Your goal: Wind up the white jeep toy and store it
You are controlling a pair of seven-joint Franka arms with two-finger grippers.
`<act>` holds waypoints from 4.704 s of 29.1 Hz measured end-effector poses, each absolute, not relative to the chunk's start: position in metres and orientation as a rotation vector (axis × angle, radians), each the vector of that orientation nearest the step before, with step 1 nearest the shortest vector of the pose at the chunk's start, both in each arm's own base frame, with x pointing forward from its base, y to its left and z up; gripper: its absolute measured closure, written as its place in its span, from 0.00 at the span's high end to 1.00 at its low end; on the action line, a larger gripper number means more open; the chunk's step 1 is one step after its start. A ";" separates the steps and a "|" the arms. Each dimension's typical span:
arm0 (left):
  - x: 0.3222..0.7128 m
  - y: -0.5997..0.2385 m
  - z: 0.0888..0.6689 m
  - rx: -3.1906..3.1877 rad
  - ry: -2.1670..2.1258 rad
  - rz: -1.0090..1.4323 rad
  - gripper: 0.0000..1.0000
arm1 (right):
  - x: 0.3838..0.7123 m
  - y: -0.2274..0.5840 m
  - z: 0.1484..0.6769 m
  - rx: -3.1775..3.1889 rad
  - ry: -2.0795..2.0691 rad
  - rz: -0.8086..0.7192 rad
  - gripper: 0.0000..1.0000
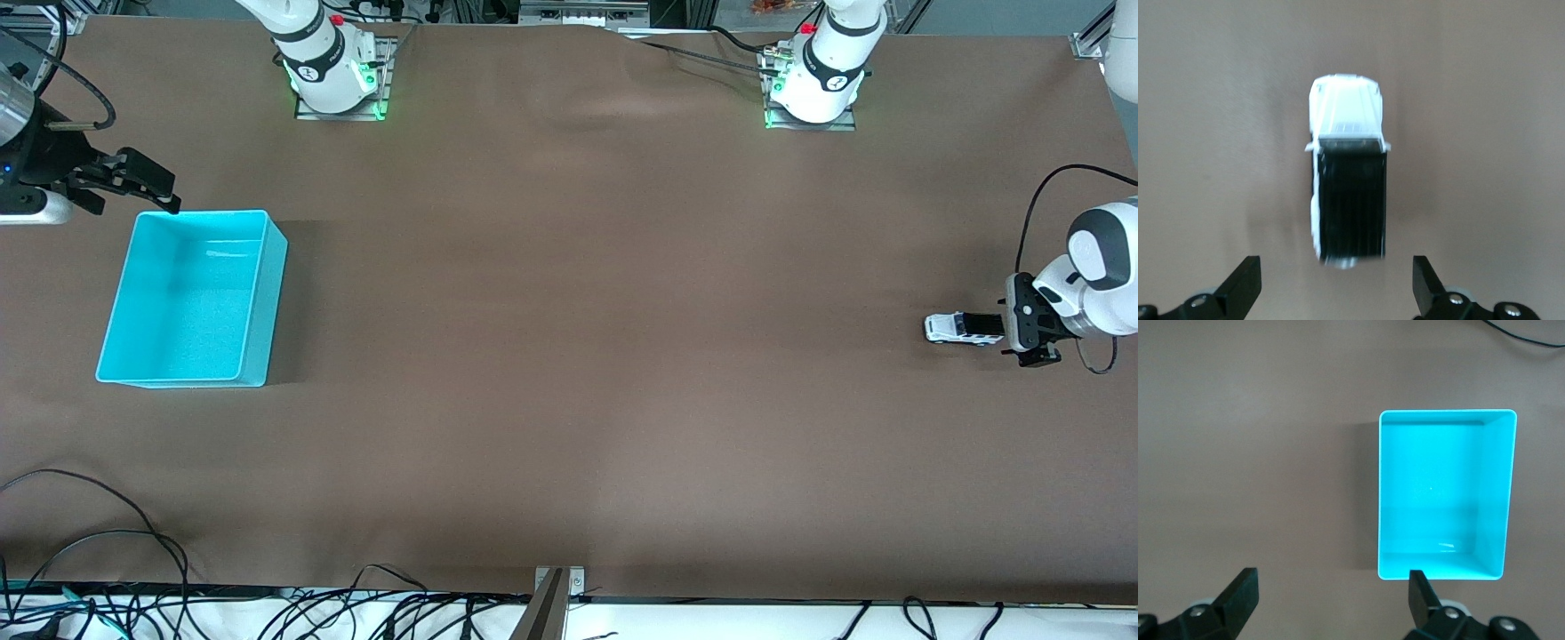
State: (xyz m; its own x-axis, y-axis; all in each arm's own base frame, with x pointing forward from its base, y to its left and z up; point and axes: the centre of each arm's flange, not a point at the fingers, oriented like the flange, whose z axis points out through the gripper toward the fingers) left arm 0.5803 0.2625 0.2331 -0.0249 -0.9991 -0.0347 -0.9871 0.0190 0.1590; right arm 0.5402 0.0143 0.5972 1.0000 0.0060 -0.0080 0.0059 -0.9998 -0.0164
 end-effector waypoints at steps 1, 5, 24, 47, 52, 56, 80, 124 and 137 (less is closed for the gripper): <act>0.582 0.262 0.237 2.131 -2.175 -0.215 1.00 | 0.539 0.013 0.595 -3.125 -0.006 0.012 1.00; 0.590 0.257 0.257 2.152 -2.137 -0.228 1.00 | 0.535 0.011 0.588 -3.124 0.000 0.014 1.00; 0.631 0.167 0.350 2.452 -1.628 -0.351 1.00 | 0.536 0.040 0.539 -3.128 -0.036 -0.043 1.00; 0.628 -0.025 0.482 2.863 -0.953 -0.412 1.00 | 0.530 0.069 0.476 -3.129 0.000 -0.076 1.00; 0.618 -0.039 0.507 2.955 -0.806 -0.395 1.00 | 0.527 0.081 0.456 -3.128 0.008 -0.088 1.00; 0.613 -0.040 0.523 3.018 -0.691 -0.374 1.00 | 0.525 0.083 0.441 -3.128 0.011 -0.084 1.00; 0.606 -0.037 0.551 3.145 -0.344 -0.232 1.00 | 0.531 0.079 0.366 -3.118 0.250 0.007 1.00; 0.542 -0.009 0.535 3.133 -0.287 -0.043 1.00 | 0.504 0.078 0.236 -2.577 1.717 -0.078 1.00; 0.545 -0.008 0.544 3.142 -0.279 -0.036 1.00 | 0.494 0.079 0.211 -2.548 1.814 -0.065 1.00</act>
State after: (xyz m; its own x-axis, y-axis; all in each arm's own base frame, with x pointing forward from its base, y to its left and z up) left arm 0.5450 -0.0080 0.5442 0.9841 -0.1761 -0.0241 -0.1764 -0.9843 -0.0105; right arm 0.4942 0.0789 0.2106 0.3267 -0.9448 0.0263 -0.9442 -0.3275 -0.0349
